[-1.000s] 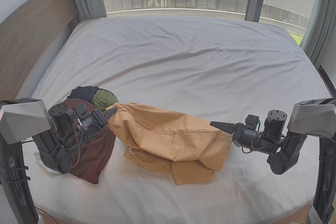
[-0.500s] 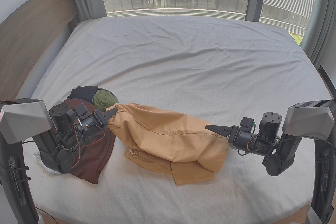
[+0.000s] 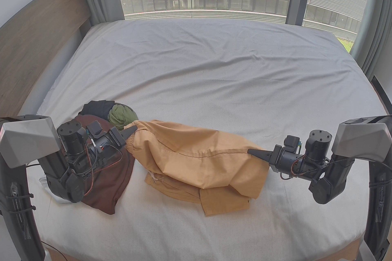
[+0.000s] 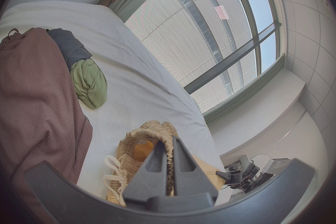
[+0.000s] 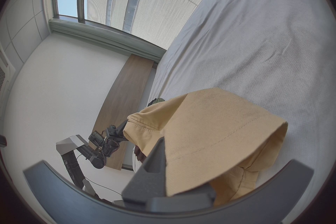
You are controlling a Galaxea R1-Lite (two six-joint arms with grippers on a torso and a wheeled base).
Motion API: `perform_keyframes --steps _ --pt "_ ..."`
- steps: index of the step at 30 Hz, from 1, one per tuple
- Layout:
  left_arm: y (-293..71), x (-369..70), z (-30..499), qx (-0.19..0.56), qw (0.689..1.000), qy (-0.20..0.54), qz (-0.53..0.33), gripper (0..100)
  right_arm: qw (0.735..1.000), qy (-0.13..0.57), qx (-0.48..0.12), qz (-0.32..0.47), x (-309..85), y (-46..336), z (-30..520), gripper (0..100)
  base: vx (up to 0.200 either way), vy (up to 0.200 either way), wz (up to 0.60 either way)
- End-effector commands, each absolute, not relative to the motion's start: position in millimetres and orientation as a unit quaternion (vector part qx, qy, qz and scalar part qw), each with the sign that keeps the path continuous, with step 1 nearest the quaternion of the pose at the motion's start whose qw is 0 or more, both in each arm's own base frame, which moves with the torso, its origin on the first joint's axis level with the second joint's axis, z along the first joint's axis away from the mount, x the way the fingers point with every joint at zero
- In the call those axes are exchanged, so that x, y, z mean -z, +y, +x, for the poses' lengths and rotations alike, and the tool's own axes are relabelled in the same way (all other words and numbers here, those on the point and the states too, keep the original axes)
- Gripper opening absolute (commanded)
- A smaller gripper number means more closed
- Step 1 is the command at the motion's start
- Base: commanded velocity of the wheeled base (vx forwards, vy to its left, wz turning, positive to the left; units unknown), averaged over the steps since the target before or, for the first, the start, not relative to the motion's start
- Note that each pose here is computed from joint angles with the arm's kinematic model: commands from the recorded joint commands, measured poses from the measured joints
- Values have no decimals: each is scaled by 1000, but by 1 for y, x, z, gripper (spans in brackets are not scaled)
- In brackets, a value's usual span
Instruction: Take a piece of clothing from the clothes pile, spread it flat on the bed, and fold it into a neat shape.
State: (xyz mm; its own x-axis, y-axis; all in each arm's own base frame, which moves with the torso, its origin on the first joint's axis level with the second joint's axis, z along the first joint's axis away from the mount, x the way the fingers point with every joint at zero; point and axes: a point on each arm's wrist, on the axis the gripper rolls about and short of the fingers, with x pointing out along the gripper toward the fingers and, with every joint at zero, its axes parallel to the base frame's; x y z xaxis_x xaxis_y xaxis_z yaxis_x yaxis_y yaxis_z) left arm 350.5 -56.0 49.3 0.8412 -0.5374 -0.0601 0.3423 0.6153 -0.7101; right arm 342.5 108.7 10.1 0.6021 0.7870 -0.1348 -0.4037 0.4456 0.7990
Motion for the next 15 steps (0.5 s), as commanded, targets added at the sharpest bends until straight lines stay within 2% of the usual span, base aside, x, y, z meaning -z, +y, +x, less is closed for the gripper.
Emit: perform_keyframes --steps 1,15 --pt "-57 -52 350 250 889 131 -360 0 814 242 -373 373 -24 107 336 0 0 0 0" --pt "-58 -80 339 270 904 91 -319 0 854 175 -387 299 -59 93 321 0 0 0 0"
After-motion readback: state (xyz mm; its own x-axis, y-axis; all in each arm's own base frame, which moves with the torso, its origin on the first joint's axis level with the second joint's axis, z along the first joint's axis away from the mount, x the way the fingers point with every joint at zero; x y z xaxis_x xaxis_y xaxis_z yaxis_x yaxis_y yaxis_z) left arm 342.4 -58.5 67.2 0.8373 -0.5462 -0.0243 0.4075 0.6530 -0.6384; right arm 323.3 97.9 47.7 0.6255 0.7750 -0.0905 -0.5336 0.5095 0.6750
